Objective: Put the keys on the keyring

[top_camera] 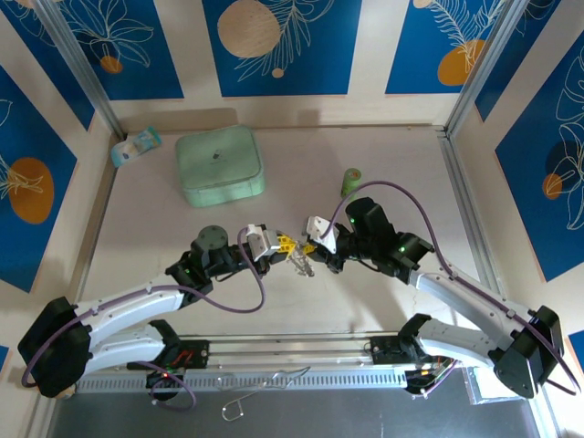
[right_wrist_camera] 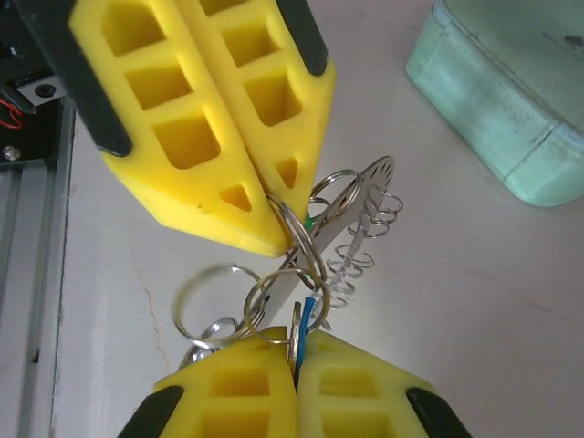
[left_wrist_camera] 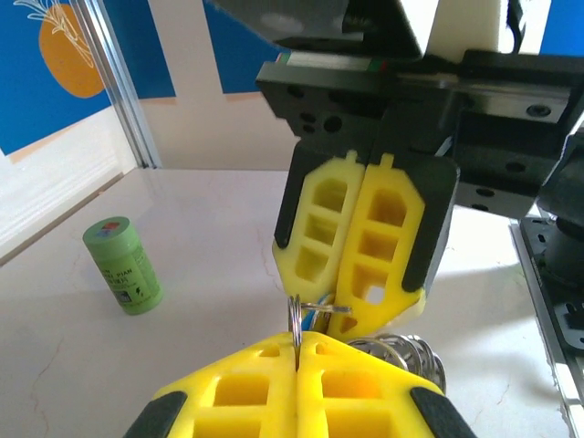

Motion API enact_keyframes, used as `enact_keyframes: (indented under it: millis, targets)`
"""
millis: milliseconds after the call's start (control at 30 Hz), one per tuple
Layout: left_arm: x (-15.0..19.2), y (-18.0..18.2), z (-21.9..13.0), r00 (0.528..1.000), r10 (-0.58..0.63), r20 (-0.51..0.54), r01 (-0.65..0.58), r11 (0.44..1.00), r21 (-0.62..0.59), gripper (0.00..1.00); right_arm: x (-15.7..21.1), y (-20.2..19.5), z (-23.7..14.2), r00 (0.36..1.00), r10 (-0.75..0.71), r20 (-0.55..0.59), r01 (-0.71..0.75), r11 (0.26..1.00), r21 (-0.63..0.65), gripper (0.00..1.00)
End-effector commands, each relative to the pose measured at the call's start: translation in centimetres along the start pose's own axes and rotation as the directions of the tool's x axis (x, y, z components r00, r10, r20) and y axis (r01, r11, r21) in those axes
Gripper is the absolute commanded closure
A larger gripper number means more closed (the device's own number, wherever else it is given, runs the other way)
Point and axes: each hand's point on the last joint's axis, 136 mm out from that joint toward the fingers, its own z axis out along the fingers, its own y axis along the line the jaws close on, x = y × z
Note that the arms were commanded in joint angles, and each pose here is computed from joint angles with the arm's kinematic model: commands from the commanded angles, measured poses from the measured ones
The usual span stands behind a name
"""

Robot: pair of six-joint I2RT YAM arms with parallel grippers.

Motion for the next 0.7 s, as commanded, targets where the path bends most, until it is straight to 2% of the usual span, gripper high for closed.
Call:
enact_keyframes:
  millis: [0, 100, 233, 667]
  targets:
    - [-3.3, -0.7, -0.4, 0.991, 0.026, 0.132, -0.03, 0.999, 0.032, 1.0, -0.2, 0.6, 0.5, 1.0, 0.004, 0.004, -0.003, 0.999, -0.047, 0.98]
    - [-4.0, -1.0, -0.6, 0.983, 0.038, 0.181, -0.047, 0.998, 0.046, 1.0, -0.2, 0.9, 1.1, 1.0, 0.014, 0.003, -0.014, 0.997, -0.071, 0.99]
    - [-3.9, -0.9, -0.6, 0.983, 0.045, 0.177, -0.053, 0.998, 0.04, 1.0, -0.1, 1.1, 1.5, 1.0, 0.007, -0.013, -0.008, 0.997, -0.082, 1.0]
    - [-0.7, -1.3, -0.3, 0.997, 0.07, 0.032, -0.072, 0.996, 0.061, 1.0, -2.5, -1.4, -1.7, 0.997, -0.074, 0.034, 0.071, 0.994, 0.088, 1.0]
